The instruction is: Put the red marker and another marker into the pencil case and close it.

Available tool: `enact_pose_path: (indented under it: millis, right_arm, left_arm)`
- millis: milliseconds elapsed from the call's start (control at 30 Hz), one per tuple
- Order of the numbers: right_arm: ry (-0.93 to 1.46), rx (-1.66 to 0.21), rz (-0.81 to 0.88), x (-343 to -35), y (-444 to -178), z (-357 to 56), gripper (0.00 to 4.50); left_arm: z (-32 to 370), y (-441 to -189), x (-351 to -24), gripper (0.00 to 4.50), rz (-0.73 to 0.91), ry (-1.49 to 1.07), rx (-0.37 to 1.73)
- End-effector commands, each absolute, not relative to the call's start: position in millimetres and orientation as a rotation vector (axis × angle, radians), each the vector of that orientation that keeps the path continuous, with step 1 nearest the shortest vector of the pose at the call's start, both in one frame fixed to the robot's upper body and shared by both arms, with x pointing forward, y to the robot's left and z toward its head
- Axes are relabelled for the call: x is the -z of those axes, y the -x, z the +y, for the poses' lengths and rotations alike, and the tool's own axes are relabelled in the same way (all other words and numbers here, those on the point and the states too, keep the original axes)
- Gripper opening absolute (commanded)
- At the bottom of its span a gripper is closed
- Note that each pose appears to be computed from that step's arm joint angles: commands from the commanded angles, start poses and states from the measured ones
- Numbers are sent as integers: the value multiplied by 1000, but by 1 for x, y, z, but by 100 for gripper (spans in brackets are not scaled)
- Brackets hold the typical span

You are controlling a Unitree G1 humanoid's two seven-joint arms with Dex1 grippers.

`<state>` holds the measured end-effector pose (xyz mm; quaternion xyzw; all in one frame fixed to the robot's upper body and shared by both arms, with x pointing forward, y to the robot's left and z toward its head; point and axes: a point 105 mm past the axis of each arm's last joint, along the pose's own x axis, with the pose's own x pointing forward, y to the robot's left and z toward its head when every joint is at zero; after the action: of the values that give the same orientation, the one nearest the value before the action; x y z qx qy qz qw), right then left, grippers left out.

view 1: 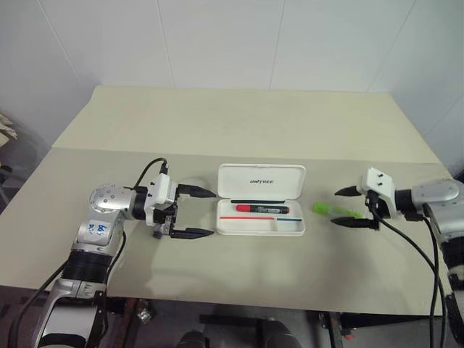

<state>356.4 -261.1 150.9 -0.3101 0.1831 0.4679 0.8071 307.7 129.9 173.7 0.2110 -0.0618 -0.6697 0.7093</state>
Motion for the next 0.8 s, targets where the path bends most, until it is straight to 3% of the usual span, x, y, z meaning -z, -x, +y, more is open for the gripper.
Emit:
enact_pose_path:
  millis: [33,267,800]
  right_arm:
    - [694,-1006,412,-153,-363,-265,448]
    - [694,-1025,475,-150,-368,-267,448]
    - [646,-1049,541,-131,-351,-279,448]
  left_arm:
    - [137,-305,-182,450,-172,-499,1446]
    - [142,-299,-182,450,-159,-491,1426]
    - [142,-293,-182,450,-147,-479,1399]
